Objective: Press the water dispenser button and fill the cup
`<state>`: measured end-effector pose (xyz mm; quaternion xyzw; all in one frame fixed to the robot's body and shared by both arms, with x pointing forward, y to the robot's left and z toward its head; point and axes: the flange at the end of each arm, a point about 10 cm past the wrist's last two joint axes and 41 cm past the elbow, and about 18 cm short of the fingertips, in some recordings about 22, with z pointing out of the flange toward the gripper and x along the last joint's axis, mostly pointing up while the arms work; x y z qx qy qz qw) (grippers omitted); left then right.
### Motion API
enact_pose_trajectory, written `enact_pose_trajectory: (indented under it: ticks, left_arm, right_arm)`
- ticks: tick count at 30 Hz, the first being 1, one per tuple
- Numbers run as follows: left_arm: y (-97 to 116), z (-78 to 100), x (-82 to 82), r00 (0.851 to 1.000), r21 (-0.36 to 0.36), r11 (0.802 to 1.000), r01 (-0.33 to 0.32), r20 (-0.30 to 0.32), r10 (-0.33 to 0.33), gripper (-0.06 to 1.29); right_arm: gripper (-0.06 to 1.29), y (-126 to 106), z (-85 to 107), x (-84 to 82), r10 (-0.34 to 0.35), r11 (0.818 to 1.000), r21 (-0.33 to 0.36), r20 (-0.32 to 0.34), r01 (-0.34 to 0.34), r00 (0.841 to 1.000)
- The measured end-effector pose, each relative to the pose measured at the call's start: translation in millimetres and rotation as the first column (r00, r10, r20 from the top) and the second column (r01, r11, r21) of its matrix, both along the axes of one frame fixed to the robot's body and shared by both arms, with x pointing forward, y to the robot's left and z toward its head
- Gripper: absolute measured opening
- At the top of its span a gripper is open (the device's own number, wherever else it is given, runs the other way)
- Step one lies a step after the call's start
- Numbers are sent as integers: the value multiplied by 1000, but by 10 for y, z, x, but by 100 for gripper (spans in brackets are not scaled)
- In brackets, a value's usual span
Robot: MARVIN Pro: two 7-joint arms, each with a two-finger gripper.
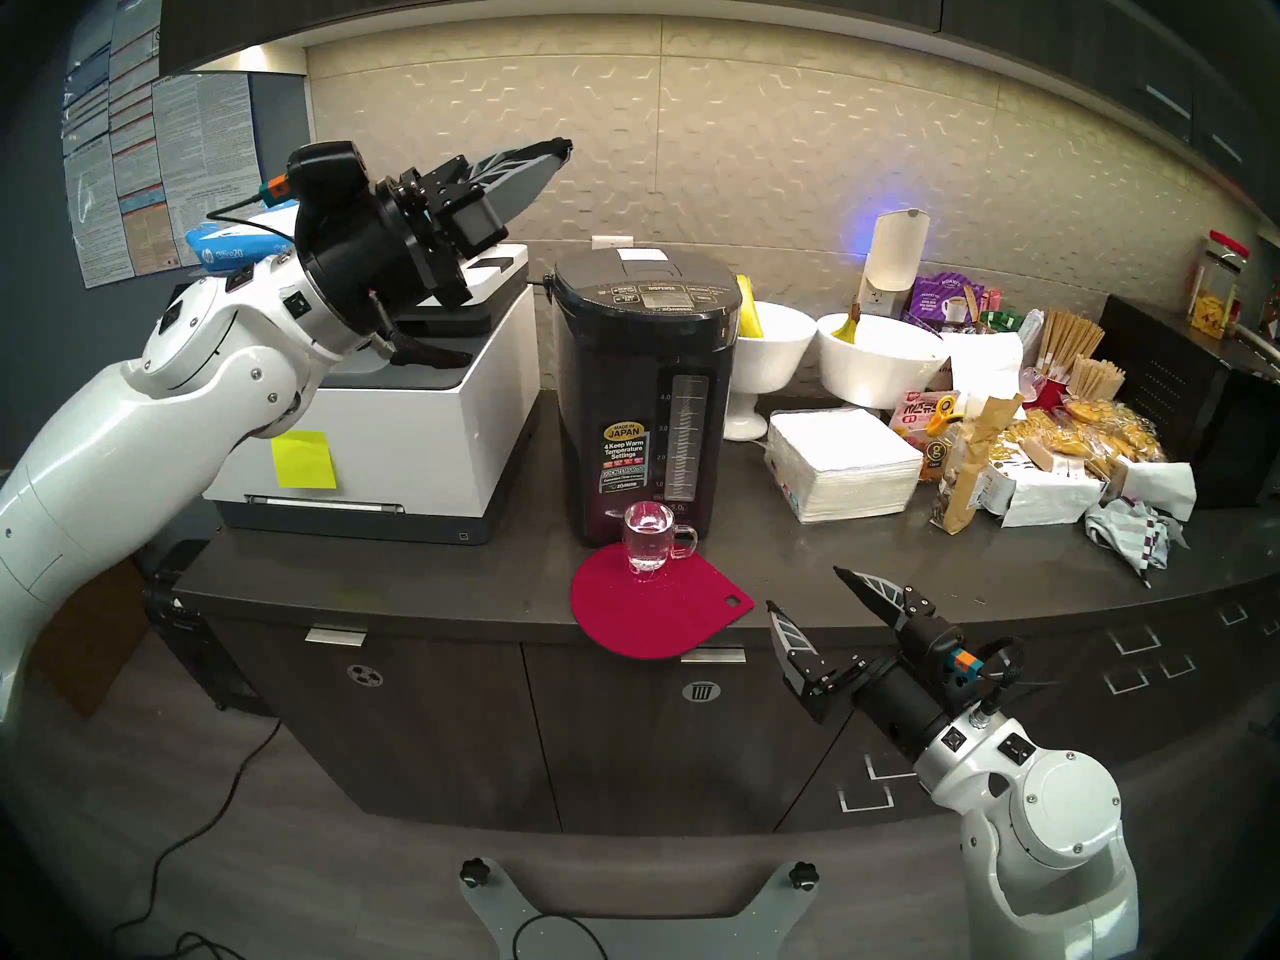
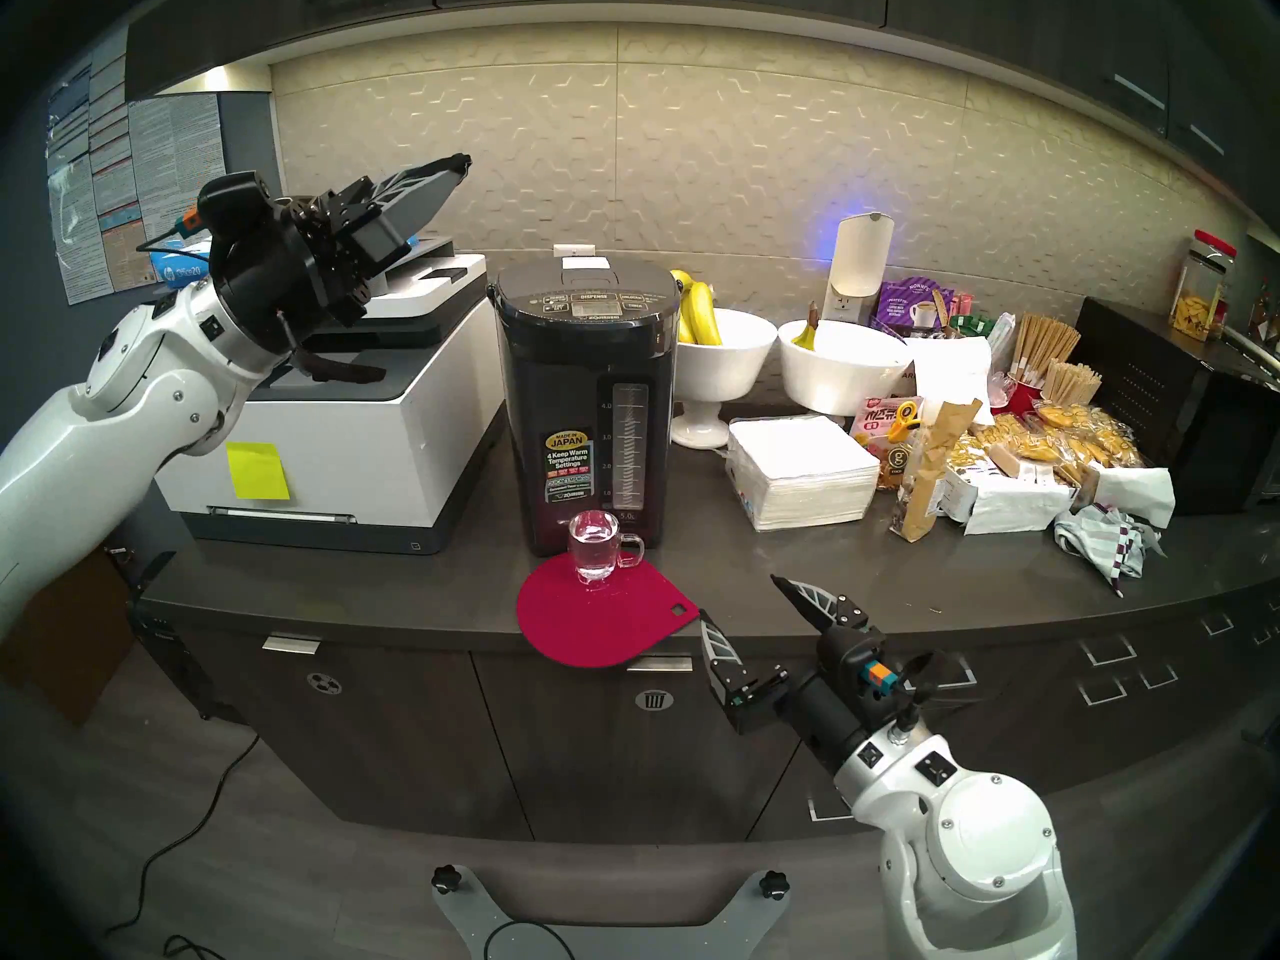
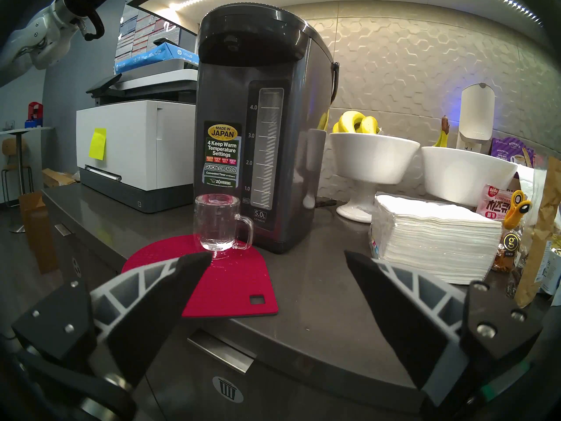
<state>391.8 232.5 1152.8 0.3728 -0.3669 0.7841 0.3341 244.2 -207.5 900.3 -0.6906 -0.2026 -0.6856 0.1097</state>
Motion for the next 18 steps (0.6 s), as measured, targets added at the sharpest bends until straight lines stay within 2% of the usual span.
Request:
enact_pose_trajectory:
  ticks: [4, 8, 18]
  left_arm:
    - [86, -137, 24, 996, -13, 997, -76, -38, 75, -2]
    - [123, -234, 17, 989, -1, 990, -141, -50, 141, -2]
    - [67, -292, -70, 967, 9, 968, -253, -39, 253, -2]
  right_arm:
    - [125, 0, 0, 0, 0, 1000, 0, 0, 0, 1000]
    - [125, 0, 1, 0, 0, 1000, 0, 0, 0, 1000]
    - [125, 0, 3, -1, 0, 1000, -1, 1, 0, 1000]
